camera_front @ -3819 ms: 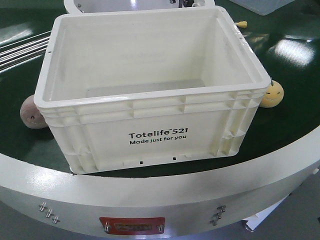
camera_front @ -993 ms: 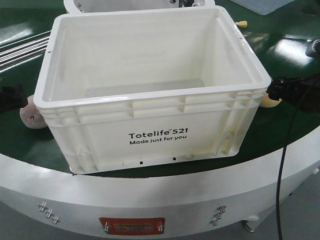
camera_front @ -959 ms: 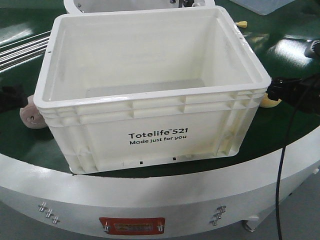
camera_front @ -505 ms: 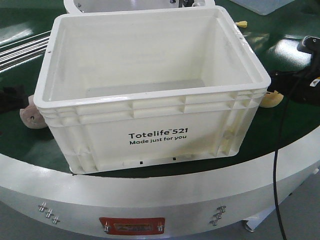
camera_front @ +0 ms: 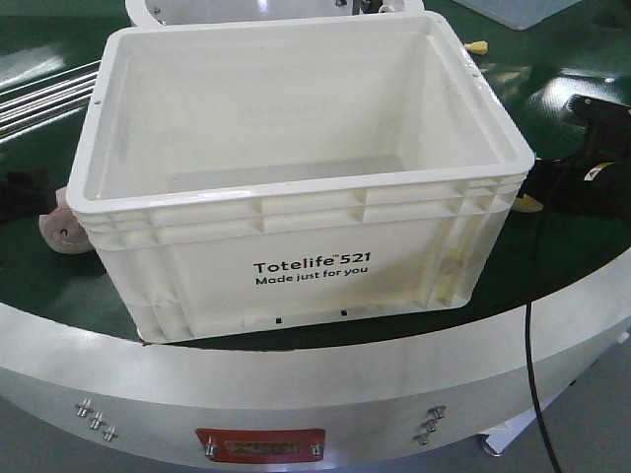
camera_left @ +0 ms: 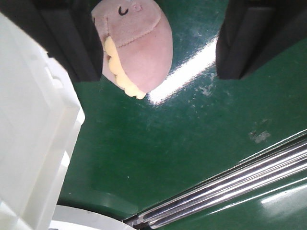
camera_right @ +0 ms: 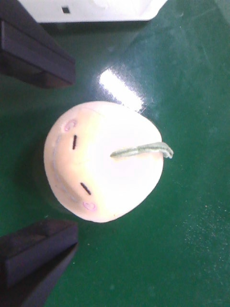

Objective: Place moving items into box and shelve
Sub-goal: 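Lower left gripper to pink plush and right gripper to yellow plush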

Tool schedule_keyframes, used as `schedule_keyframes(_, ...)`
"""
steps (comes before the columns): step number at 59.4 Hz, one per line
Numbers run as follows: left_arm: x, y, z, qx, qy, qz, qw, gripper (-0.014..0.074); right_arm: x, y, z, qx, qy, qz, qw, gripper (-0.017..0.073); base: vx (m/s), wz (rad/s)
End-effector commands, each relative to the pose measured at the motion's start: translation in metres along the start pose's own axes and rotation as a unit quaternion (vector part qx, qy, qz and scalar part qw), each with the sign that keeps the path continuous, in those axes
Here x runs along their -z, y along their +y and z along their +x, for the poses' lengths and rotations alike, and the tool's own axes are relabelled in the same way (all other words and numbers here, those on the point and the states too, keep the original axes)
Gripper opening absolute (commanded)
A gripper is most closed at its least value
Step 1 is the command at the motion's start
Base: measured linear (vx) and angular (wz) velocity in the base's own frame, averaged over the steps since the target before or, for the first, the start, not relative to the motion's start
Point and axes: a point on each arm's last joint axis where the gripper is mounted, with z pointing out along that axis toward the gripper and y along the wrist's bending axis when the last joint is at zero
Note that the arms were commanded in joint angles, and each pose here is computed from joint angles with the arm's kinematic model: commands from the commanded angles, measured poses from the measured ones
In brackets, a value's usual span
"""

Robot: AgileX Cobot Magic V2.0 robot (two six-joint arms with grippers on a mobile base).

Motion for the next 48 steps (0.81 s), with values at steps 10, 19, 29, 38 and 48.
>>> schedule_keyframes(10, 0.005, 0.002, -0.02, 0.002, -0.05, -0.008, 0.999, 0.0587, 0.001, -0.001, -0.022, 0.006, -0.081, -0.002, 0.997, 0.0592, 0.0, 0.0)
schedule_keyframes(19, 0.005, 0.002, -0.019, 0.002, -0.045, -0.006, 0.999, 0.0587, -0.005, -0.001, -0.019, 0.007, -0.08, -0.001, 0.997, 0.0592, 0.0, 0.0)
schedule_keyframes(29, 0.005, 0.002, -0.018, 0.002, -0.043, -0.006, 0.999, 0.0587, -0.012, -0.002, -0.016, 0.006, -0.079, 0.0, 0.997, 0.0565, 0.0, 0.0)
schedule_keyframes(38, 0.005, 0.002, -0.017, 0.002, -0.038, -0.004, 0.999, 0.0587, -0.012, -0.002, -0.016, 0.006, -0.081, 0.0, 0.997, 0.0407, 0.0, 0.0)
schedule_keyframes(48, 0.005, 0.002, -0.017, 0.002, -0.037, -0.004, 0.999, 0.0587, -0.012, -0.002, -0.016, 0.006, -0.081, 0.0, 0.997, 0.0039, 0.0, 0.0)
